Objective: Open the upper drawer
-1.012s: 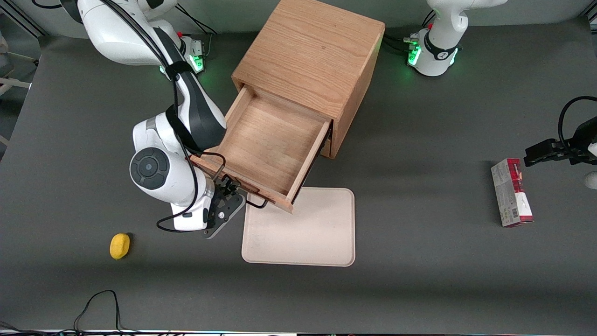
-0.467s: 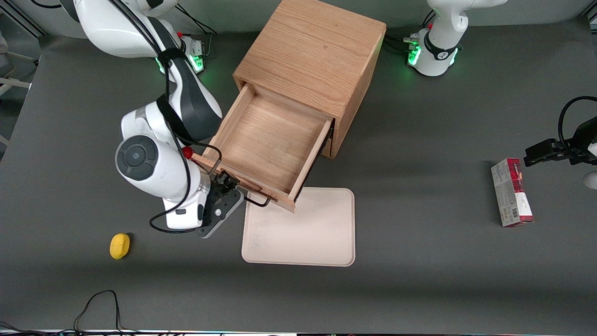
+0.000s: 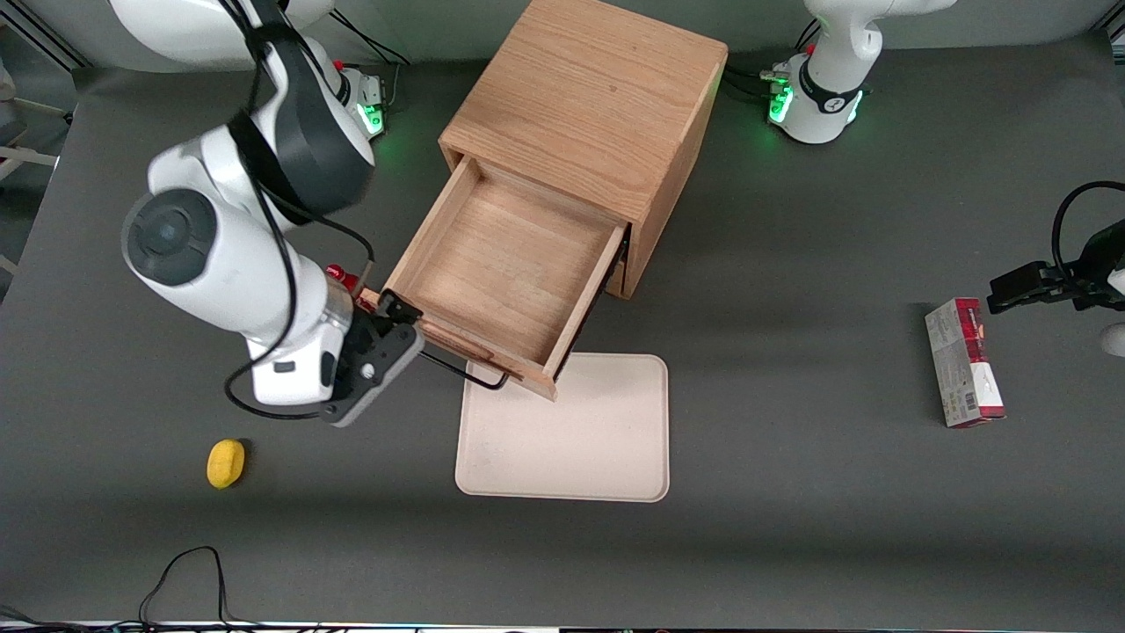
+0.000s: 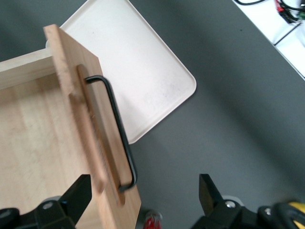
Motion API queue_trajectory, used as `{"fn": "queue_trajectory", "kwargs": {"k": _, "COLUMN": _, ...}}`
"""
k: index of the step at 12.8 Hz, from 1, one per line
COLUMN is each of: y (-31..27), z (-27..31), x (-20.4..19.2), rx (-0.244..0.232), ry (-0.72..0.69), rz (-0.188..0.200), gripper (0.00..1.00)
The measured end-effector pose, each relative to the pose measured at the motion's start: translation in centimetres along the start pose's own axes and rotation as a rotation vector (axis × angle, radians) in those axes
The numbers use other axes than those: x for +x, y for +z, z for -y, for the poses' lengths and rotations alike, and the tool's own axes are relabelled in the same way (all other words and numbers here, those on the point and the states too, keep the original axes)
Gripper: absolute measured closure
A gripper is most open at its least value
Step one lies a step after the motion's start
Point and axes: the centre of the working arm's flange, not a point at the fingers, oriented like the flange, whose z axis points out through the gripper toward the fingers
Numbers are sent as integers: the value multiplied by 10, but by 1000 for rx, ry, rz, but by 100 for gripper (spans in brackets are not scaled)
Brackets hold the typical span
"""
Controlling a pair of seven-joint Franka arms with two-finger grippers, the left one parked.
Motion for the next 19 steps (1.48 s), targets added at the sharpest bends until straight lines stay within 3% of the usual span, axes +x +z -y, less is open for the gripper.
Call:
{"fn": "queue_trajectory", "kwargs": {"k": 3, "y": -44, "z": -16, "x": -36, "rx": -41, "ry": 73, "rz": 46, "gripper": 0}}
{"fn": "queue_trajectory", "kwargs": {"k": 5, "y": -62, "z": -28, "x": -57, "rx": -81, "ry": 186, "rz": 85, "gripper": 0}}
{"fn": "queue_trajectory", "kwargs": {"k": 8, "y": -77, "z": -45, "x": -83, "rx": -102, "ry": 361, "rz": 123, "gripper": 0}}
{"fn": "queue_trajectory", "kwargs": {"k": 11, "y": -93, "z": -80, "x": -123, "rx": -106, "ry": 467, "rz": 112, "gripper": 0}}
{"fn": "queue_trajectory", "kwargs": {"k": 14, "y": -103, "z": -131, "x": -184, "rx": -86, "ry": 575, "rz": 60, "gripper": 0}}
{"fn": "queue_trajectory", "kwargs": {"k": 19, "y": -98, "z": -157, "x": -258, "rx": -54, "ry": 679, "rz": 44, "gripper": 0}}
